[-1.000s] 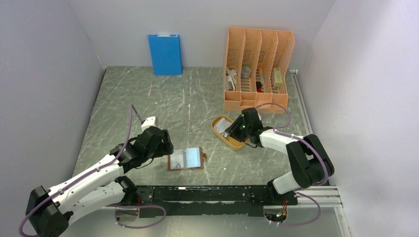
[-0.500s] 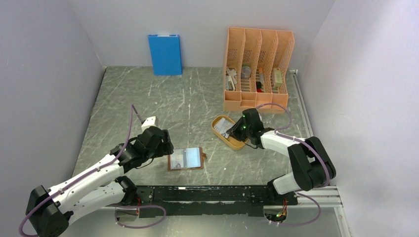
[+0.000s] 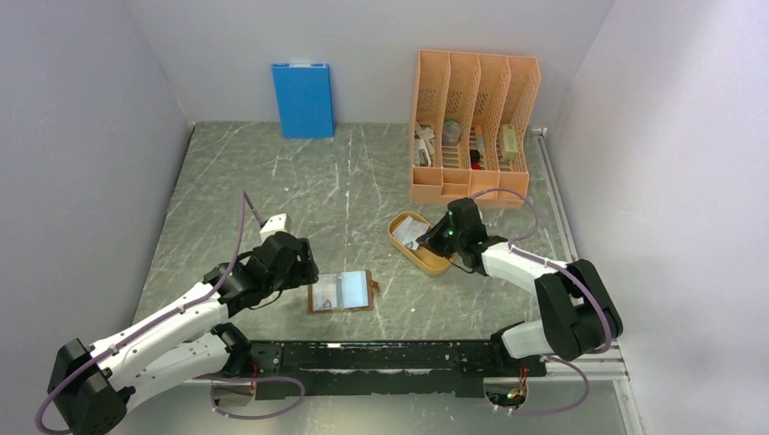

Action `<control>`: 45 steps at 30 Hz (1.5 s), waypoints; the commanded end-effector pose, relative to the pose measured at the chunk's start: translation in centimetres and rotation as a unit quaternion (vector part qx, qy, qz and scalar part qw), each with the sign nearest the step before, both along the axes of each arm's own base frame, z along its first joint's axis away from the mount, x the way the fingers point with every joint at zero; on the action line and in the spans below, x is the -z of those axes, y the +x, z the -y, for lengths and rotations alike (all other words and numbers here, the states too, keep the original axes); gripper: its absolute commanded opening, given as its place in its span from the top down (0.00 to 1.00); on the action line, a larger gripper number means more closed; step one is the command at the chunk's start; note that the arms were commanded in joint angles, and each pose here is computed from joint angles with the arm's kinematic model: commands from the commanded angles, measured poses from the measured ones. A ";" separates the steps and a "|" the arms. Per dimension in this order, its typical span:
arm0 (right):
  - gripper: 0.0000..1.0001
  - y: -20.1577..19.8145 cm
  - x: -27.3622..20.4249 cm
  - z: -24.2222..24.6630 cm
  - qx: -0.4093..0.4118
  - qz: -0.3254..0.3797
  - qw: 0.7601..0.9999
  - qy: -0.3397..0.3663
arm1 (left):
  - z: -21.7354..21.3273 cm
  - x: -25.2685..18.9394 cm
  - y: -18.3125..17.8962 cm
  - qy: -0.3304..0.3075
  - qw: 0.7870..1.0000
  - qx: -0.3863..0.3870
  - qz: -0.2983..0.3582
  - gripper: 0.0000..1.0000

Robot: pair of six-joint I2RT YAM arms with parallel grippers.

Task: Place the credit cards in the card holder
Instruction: Pick up the credit card from the storage box.

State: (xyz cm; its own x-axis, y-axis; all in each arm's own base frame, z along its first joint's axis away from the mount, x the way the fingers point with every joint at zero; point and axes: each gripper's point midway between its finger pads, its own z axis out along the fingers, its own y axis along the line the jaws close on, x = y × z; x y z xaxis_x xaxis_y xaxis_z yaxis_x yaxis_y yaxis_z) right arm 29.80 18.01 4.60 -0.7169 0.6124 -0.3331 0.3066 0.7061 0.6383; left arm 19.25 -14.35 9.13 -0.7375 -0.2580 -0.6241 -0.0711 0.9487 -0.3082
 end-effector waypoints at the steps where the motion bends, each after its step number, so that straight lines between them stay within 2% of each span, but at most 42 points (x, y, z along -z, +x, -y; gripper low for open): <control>1: 0.95 -0.3 -0.4 0.6 0.009 0.001 1.000 -0.003 | -0.2 0.0 0.1 0.007 1.000 0.001 0.007 0.20; 3: 1.00 -0.2 -1.0 0.6 0.010 0.006 1.000 0.001 | -0.2 -0.1 0.1 0.006 1.000 0.000 0.007 0.20; 14: 1.00 -0.5 -2.5 0.7 0.021 0.001 1.000 0.009 | -0.2 -0.2 0.1 0.006 1.000 0.000 0.009 0.20; 25: 1.00 -1.3 -10.7 0.3 0.039 0.017 0.997 0.071 | -0.4 -1.1 0.3 0.001 1.000 -0.010 0.018 0.20; 30: 1.00 -3.1 -14.0 -1.2 -0.012 -0.003 0.987 0.163 | -0.1 -2.9 0.6 -0.011 0.999 -0.012 0.029 0.20; 33: 1.00 -5.1 -15.6 -3.4 -0.080 -0.028 0.965 0.247 | 0.0 -4.4 0.8 -0.026 0.999 -0.015 0.043 0.20; 36: 1.00 -6.7 -17.2 -4.6 -0.132 -0.021 0.945 0.298 | 0.2 -5.5 0.8 -0.044 0.997 -0.016 0.056 0.20; 41: 1.00 -7.8 -16.4 -4.8 -0.160 -0.026 0.942 0.295 | 0.8 -5.7 0.8 -0.063 0.996 -0.003 0.062 0.19; 45: 1.00 -7.6 -15.7 -4.4 -0.191 0.014 0.956 0.224 | 2.0 -5.5 0.4 -0.066 0.996 0.036 0.052 0.17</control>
